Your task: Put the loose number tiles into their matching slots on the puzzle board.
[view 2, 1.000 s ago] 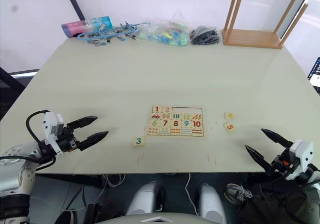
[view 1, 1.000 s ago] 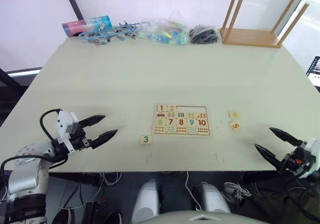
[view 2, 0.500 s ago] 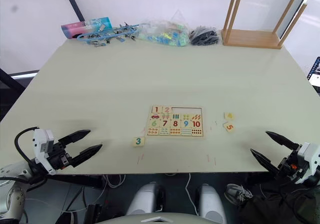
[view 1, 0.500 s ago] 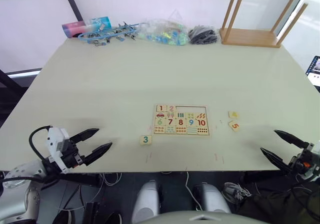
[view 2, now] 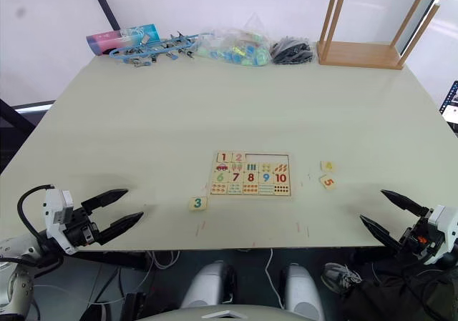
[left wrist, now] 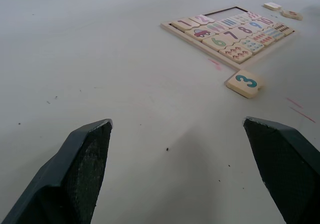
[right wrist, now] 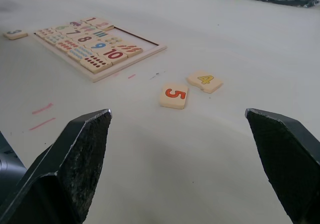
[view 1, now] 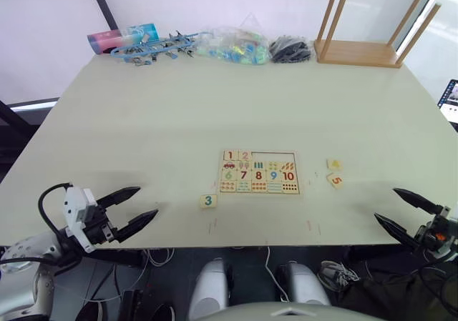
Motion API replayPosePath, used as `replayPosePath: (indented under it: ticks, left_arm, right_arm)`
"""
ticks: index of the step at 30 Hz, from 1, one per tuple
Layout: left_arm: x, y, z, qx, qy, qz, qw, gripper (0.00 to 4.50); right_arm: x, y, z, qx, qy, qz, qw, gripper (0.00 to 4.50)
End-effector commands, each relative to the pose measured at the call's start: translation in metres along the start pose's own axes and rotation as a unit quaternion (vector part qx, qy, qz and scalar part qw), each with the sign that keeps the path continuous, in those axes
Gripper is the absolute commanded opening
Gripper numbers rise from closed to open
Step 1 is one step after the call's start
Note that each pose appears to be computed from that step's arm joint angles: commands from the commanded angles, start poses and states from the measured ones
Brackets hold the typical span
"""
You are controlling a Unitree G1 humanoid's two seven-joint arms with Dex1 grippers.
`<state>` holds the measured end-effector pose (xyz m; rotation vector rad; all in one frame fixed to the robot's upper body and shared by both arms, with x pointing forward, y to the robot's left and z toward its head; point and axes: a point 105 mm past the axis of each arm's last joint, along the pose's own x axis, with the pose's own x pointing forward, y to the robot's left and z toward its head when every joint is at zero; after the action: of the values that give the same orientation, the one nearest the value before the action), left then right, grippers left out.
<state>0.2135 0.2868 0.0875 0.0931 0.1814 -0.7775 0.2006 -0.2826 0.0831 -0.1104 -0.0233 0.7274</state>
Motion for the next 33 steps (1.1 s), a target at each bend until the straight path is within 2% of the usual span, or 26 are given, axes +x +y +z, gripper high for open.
replayPosePath:
  ticks: [1,23,33]
  left_arm:
    - [-0.001,0.002,0.007,0.019,-0.004,-0.004,1.0,4.46]
    - [0.002,0.007,0.008,0.03,-0.005,-0.023,0.999,4.46]
    - [0.014,0.004,0.018,0.05,0.007,-0.08,0.995,4.46]
  right_arm:
    - [-0.007,-0.006,0.01,-0.015,-0.013,-0.012,1.0,4.5]
    - [-0.005,-0.006,0.008,-0.013,-0.021,0.001,1.0,4.5]
    - [-0.002,0.005,0.012,-0.003,-0.034,0.052,0.998,4.5]
